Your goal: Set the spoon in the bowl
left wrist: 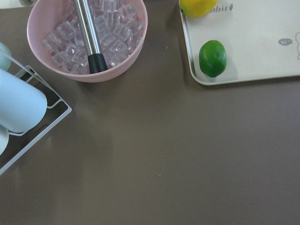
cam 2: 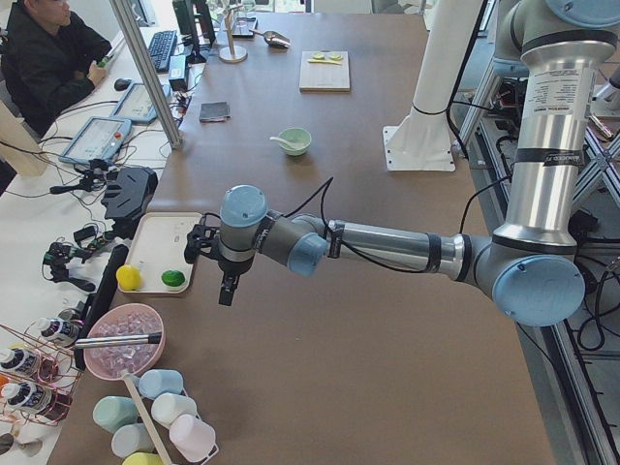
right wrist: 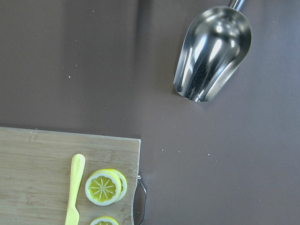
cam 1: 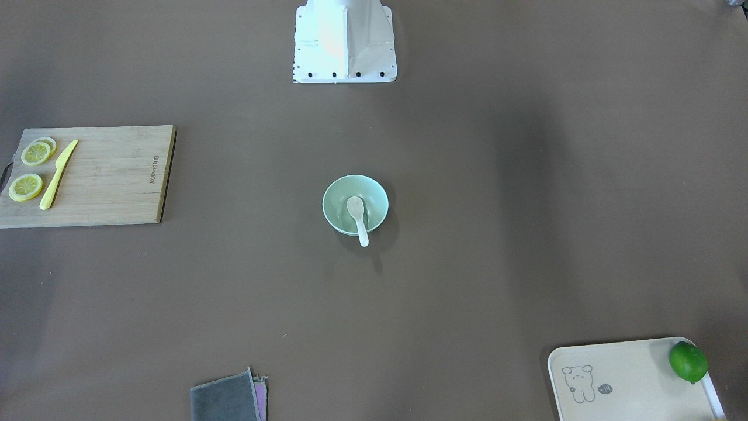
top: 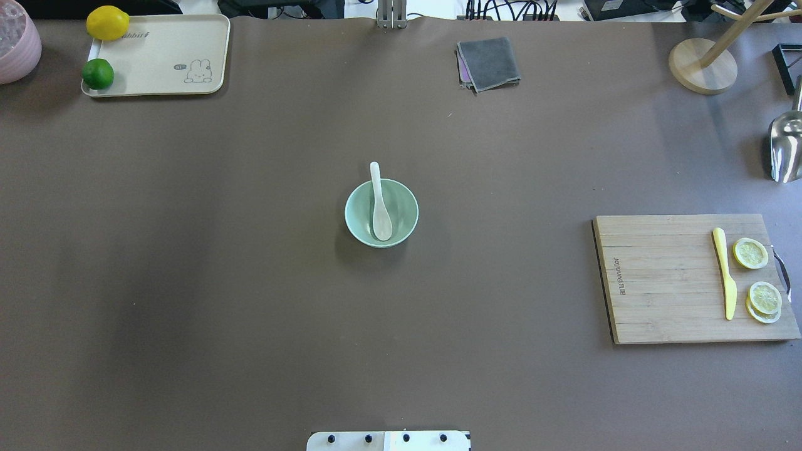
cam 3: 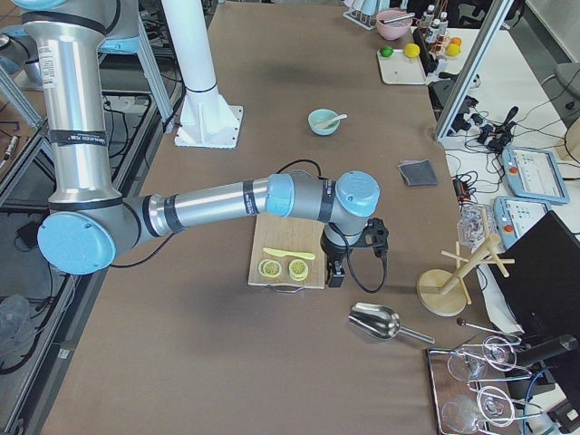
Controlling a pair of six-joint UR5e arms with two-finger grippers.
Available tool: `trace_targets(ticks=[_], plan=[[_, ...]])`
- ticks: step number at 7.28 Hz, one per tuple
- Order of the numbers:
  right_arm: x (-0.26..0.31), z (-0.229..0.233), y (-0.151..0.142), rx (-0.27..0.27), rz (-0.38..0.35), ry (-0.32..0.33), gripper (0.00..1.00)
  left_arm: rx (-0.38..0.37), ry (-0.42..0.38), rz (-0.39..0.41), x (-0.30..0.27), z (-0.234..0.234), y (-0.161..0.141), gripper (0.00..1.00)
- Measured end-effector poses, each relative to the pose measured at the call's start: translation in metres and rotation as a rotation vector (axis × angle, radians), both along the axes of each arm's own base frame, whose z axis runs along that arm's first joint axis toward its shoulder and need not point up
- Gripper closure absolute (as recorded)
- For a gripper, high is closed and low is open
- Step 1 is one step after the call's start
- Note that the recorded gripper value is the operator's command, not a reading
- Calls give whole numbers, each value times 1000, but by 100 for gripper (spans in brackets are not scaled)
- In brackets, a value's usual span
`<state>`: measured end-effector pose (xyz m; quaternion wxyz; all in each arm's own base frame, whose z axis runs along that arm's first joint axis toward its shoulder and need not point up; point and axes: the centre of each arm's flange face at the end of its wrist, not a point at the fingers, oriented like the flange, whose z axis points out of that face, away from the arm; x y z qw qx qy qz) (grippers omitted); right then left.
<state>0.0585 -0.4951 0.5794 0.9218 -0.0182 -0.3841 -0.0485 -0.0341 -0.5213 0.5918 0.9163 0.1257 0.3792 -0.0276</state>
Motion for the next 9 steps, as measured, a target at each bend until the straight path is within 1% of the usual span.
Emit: trace_targets(ticks=[1,3,5,9], plan=[[0,6,4,-16,4,2,0,-11,-4,-13,-16,13,13,2],[0,16,12,-40,8,0,0,-24,-6,-30,-30,23,23,2],[1,23,19,-55,8,1,0,-29,-7,-33,-32,27,25,2],[1,26,23,-59,7,2,0,-33,-11,-35,-32,29,26,2]])
